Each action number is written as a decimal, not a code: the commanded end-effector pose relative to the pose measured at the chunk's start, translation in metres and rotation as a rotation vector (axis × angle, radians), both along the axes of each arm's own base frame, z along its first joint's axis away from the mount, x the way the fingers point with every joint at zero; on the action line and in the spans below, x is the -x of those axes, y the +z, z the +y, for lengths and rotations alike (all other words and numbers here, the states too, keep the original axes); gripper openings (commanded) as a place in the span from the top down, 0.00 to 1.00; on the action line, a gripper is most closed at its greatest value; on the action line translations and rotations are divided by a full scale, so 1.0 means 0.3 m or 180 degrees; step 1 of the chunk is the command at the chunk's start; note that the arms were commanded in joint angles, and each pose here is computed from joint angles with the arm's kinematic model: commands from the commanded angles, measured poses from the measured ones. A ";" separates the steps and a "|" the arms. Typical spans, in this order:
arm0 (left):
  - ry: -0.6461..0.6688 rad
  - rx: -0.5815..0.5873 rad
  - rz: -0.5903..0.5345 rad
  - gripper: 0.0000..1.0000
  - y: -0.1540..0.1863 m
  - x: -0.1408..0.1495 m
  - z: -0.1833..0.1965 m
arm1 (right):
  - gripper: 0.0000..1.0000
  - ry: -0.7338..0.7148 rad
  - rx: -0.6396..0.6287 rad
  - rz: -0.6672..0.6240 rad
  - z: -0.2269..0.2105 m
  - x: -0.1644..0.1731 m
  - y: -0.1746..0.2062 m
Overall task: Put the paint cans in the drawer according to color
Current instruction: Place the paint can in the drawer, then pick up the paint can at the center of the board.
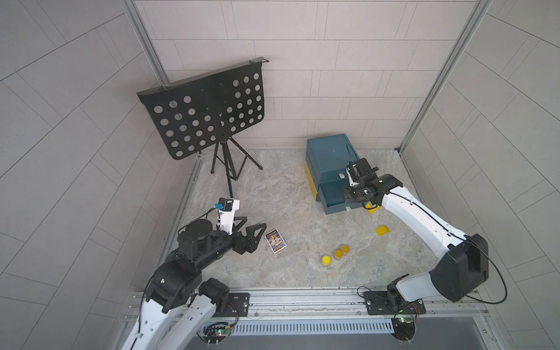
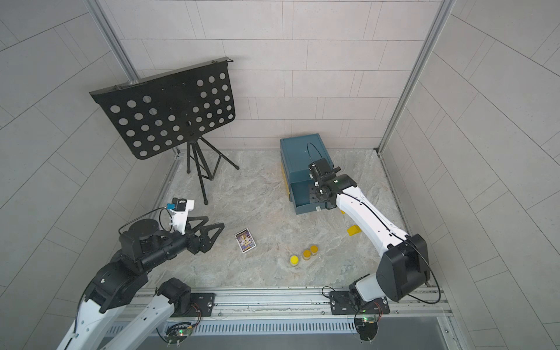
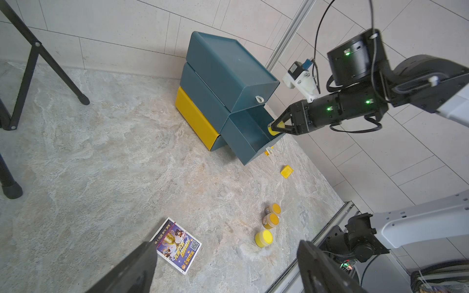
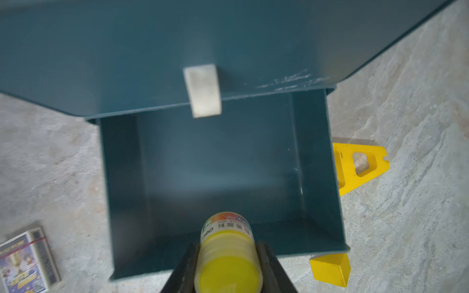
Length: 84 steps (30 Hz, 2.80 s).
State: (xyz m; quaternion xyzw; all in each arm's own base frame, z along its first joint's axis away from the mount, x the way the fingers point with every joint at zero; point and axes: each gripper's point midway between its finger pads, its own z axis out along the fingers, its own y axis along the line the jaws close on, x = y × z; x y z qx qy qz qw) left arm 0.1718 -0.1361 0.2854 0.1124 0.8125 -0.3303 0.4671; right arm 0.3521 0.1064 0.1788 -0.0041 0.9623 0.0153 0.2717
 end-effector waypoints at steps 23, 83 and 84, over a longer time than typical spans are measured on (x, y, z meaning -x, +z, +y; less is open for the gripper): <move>0.0038 0.0017 -0.0081 0.06 0.016 -0.009 0.006 | 0.66 -0.0386 0.0102 0.0123 -0.112 -0.128 -0.134; 0.0058 0.0023 -0.0088 0.06 0.017 -0.010 0.010 | 0.49 0.1481 0.0273 0.0674 0.378 0.648 -0.424; 0.0057 0.0022 -0.0084 0.06 0.016 -0.010 0.009 | 0.49 0.1475 0.0288 0.0682 0.376 0.649 -0.427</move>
